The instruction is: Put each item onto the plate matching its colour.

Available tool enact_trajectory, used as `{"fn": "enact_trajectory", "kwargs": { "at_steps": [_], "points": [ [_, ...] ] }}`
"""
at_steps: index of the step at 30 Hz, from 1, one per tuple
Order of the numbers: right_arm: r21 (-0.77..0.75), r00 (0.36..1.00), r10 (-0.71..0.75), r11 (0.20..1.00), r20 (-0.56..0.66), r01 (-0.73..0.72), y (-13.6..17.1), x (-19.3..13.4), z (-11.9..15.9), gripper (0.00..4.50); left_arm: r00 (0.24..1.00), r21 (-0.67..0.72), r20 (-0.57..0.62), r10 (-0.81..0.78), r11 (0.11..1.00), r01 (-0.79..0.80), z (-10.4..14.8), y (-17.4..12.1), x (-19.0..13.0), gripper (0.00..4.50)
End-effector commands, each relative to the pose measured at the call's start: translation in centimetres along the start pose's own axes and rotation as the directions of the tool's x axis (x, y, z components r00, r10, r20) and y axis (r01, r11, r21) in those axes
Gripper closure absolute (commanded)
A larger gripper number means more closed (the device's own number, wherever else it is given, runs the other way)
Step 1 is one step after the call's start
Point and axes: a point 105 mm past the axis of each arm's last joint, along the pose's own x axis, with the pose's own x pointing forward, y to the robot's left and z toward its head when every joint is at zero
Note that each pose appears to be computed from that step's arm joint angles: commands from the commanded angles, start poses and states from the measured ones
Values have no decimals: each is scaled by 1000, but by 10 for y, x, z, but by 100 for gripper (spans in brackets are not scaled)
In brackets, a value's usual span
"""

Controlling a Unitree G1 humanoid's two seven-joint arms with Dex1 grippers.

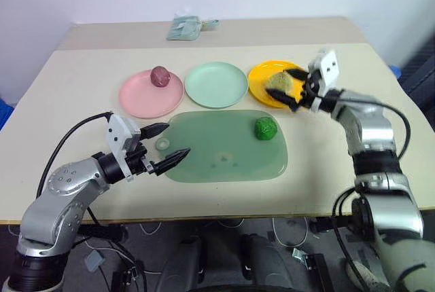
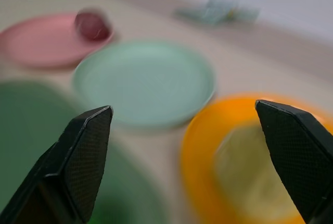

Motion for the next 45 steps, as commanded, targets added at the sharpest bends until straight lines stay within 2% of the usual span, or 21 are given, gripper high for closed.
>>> {"fn": "enact_trajectory", "kwargs": {
  "at_steps": [1,8,13,16,20,24,28,32,35,40,45],
  "points": [
    [-19,999,32,999,44,-31,17,-4,22,2,1000,27,8,-25,999,24,5,0,1,0],
    [67,998,64,996,-26,-62,40,-3,-3,2,999,26,9,-36,999,36,4,0,3,0],
    [142,985,134,983,-109,-118,57,-4,-31,2,999,24,11,-32,999,32,3,-1,1,0],
    [147,981,128,984,-149,-106,58,-3,-45,2,1000,23,12,-28,999,28,2,-3,0,0],
    [143,979,116,985,-165,-93,55,-1,-49,2,1000,23,10,-22,1000,22,2,-3,-2,0],
    [123,985,105,988,-135,-88,53,3,-40,174,1000,24,8,-12,1000,12,1,-3,-4,0],
    [91,991,104,991,-88,-96,54,11,-26,174,1000,24,7,-8,1000,8,1,-4,-4,0],
    [60,991,116,991,66,-120,57,32,12,174,1000,24,6,4,1000,-4,0,-3,-6,0],
    [39,984,126,991,126,-131,57,52,28,174,1000,23,5,10,1000,-10,0,-3,-7,0],
    [10,975,145,989,167,-149,61,99,43,174,999,19,11,53,998,-53,-1,-6,-12,0],
    [16,979,99,995,177,-103,62,127,49,174,994,16,10,109,994,-109,-1,-8,-22,0]
  ]
}}
